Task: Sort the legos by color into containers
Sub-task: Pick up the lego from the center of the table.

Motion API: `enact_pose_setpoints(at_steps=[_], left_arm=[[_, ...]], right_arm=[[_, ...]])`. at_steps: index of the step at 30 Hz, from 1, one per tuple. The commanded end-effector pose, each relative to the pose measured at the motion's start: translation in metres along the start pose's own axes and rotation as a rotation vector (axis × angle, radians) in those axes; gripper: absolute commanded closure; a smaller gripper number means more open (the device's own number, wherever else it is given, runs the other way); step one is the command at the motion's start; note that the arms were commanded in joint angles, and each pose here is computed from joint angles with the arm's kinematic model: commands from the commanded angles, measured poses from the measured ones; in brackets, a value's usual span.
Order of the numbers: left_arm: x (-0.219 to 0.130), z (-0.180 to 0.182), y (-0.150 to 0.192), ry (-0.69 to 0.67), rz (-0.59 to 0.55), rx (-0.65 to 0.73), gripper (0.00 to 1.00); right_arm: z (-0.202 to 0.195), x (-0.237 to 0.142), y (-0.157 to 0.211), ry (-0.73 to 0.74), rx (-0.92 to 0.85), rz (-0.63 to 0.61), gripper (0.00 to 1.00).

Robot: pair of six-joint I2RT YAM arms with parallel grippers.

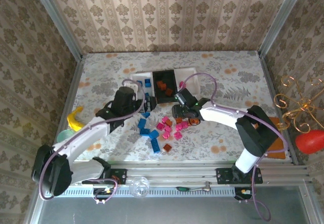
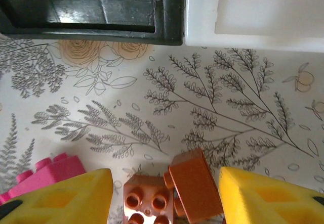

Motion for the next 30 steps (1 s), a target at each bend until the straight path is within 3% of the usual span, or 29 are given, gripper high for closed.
enact_pose_setpoints(at_steps=[1,11,17,25,30], left_arm=[[-0.013,0.008,0.013,-0.020,-0.030,-0.048,0.00],[-0.025,0.028,0.070,-0.046,0.036,-0.113,0.00],[-0.021,0.029,0.078,-0.041,0.060,-0.122,0.00],[-0.018,0.026,0.076,-0.031,0.065,-0.117,0.00],[-0.017,0.028,0.081,-0.034,0.076,-0.121,0.00]], right_arm=[[-0.010,0.011,0.003,0.054,-0.027,0.045,0.43],[-0.017,0.027,0.014,0.064,-0.017,0.101,0.60],[-0.018,0.025,0.015,0.060,-0.009,0.093,0.73],[-0.017,-0.005,-0.005,0.026,0.002,0.008,0.80],[0.005,-0.040,-0.033,-0.089,0.001,-0.085,0.82]])
Point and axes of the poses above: each hand's point on the last joint's axis, 136 mm out from that joint toward the fingers, its own x axis out along the fingers, its own z axis along the line the jaws close on, y = z × x, the point moved 2 cm from there along -x, back along the fingers, and after that the axes turned 7 degrees about x, right-handed, at the moved point
